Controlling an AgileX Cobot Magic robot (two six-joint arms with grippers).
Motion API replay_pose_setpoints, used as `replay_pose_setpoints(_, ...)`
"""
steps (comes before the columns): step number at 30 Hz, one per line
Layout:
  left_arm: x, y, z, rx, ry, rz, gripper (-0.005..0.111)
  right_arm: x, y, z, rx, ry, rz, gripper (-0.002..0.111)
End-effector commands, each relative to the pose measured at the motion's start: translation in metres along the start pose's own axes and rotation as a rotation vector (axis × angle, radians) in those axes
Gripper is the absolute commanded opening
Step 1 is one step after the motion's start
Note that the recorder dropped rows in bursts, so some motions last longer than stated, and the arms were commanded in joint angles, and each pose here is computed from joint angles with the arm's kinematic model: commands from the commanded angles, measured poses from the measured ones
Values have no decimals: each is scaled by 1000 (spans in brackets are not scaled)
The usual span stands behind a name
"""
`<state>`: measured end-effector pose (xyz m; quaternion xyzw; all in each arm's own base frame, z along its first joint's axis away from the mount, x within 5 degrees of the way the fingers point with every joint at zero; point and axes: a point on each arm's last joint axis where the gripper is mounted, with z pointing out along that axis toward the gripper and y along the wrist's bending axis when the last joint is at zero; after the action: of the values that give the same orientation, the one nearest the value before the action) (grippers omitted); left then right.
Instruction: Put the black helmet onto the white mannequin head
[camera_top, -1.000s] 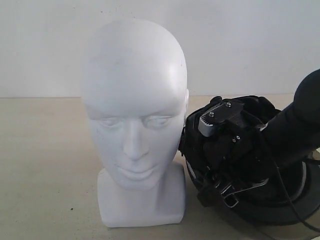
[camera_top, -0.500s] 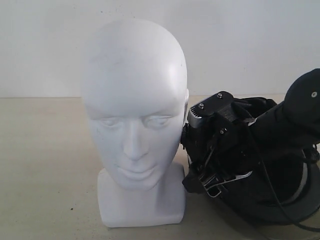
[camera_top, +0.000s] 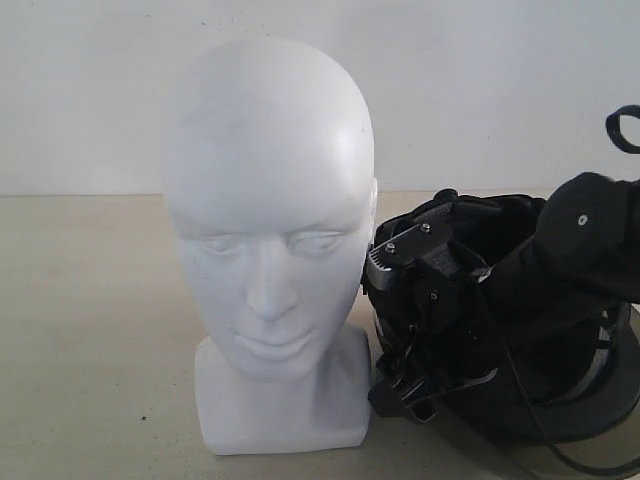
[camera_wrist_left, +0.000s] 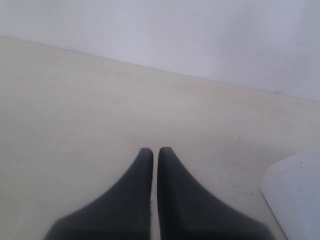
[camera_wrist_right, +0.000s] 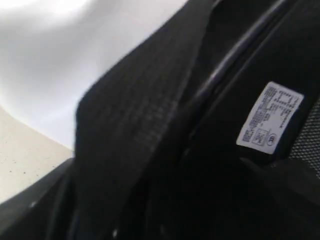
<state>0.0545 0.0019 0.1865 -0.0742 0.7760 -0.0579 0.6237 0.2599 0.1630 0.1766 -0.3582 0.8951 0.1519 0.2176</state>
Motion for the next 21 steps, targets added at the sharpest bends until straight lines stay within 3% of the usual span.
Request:
replay_pose_setpoints(1, 1, 0, 0, 0, -1, -5, 4, 3, -1, 5, 4, 18, 1, 76)
replay_pose_setpoints(3, 1, 0, 0, 0, -1, -5, 4, 3, -1, 5, 4, 21, -1, 67)
replay_pose_setpoints(8, 1, 0, 0, 0, -1, -5, 4, 4, -1, 5, -4, 29, -1, 32)
replay_pose_setpoints(11, 1, 0, 0, 0, -1, -5, 4, 6, 2, 5, -30, 55, 8, 4)
replay_pose_setpoints(21, 1, 0, 0, 0, -1, -5, 4, 4, 13, -18, -91, 50, 178, 0)
